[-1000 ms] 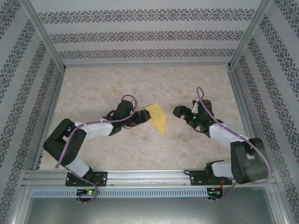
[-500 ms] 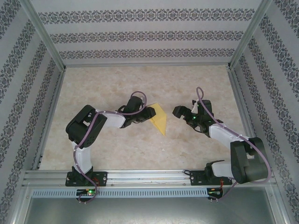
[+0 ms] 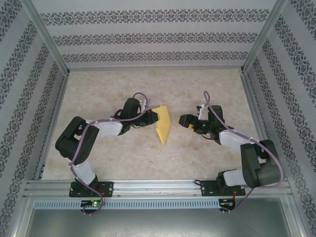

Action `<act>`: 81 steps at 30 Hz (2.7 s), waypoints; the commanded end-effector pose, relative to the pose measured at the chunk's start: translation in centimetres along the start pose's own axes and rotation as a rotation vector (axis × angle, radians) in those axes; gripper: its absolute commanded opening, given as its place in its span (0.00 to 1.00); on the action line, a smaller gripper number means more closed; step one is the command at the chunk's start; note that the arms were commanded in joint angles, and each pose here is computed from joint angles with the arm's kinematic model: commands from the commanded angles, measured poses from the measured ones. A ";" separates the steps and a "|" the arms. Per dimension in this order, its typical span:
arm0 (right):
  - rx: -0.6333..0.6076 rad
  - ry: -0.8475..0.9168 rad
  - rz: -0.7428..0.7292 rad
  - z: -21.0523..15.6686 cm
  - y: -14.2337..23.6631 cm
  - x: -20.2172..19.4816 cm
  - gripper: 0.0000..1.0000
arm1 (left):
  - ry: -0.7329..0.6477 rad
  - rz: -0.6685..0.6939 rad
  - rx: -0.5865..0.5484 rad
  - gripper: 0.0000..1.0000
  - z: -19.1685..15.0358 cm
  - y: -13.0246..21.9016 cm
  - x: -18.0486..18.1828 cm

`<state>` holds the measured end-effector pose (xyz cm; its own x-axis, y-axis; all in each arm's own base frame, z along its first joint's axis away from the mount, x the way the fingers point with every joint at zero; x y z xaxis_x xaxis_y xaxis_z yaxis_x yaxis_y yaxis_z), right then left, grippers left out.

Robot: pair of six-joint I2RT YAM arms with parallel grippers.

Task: Fold a paper plane with a square sheet of paper (fold left side to right side)

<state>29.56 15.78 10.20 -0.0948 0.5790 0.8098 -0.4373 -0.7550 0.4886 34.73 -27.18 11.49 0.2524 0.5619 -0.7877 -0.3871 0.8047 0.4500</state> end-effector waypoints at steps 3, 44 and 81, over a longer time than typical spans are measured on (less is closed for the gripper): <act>0.109 0.178 0.179 -1.2 -2.0 3.8 0.93 | -0.117 -0.151 0.100 0.06 -1.7 2.6 -1.9; 0.179 0.139 0.135 -0.4 -7.8 3.0 0.00 | -0.110 0.027 0.163 0.38 -3.7 3.7 3.1; 0.176 -0.212 -0.148 -0.4 -7.3 0.5 0.01 | -0.969 0.750 0.451 0.53 -13.0 -1.2 -2.1</act>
<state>31.85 21.18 5.88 0.1703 0.6236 0.7630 -0.2564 -0.7196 0.6454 22.82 -33.37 7.32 0.7242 0.6793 0.1190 -0.3799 0.2489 0.8909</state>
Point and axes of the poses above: each hand's point on the last joint's axis, 136 mm out from that joint toward the fingers, its own y axis back along the fingers, its own x axis along the line the jaws close on, z = x × y, the point moved 2 cm from there along y, back along the fingers, and after that the axes turned 3 degrees about -y, right-handed, at the moved point
